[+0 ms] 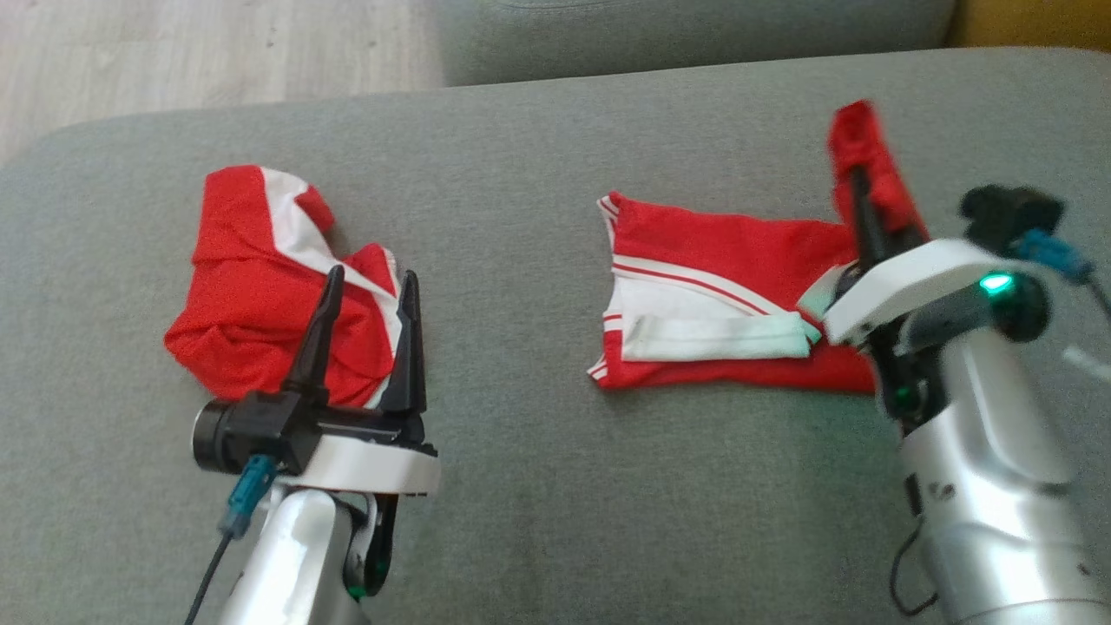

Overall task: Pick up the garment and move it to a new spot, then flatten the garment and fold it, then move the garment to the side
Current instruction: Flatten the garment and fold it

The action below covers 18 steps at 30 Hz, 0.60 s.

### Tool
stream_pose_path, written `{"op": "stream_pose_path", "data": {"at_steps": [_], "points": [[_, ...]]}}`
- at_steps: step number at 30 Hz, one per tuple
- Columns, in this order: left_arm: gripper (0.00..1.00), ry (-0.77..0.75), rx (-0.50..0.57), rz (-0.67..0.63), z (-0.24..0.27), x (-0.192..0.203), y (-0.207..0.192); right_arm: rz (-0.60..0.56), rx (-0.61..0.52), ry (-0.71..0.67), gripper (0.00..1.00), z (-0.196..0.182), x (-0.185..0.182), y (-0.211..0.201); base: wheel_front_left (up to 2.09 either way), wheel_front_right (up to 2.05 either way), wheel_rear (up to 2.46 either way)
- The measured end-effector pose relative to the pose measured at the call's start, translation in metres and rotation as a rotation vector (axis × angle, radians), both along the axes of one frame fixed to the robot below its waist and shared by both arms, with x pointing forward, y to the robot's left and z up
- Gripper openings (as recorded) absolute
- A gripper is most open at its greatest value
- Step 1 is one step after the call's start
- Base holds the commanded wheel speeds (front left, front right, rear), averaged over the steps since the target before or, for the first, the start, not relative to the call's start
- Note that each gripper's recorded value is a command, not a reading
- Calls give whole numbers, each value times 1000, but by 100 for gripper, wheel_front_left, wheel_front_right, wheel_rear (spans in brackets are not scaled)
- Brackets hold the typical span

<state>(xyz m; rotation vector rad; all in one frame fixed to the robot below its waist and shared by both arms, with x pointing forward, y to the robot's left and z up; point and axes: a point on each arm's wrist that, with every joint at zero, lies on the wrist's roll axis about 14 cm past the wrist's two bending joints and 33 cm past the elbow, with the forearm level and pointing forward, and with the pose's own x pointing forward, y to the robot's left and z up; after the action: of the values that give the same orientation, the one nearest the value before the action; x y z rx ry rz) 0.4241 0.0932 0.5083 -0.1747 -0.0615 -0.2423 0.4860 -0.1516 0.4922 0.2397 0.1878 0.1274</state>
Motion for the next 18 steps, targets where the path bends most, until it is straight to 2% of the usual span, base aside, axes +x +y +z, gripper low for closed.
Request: {"op": "stream_pose_path", "data": {"at_steps": [10,18], "points": [[100,23,-19,37,-5,-9,14,237,75,55,0,-36,-18,92,0,0,0],[100,34,-9,58,-8,-12,20,314,102,142,0,-69,-34,123,0,0,0]]}}
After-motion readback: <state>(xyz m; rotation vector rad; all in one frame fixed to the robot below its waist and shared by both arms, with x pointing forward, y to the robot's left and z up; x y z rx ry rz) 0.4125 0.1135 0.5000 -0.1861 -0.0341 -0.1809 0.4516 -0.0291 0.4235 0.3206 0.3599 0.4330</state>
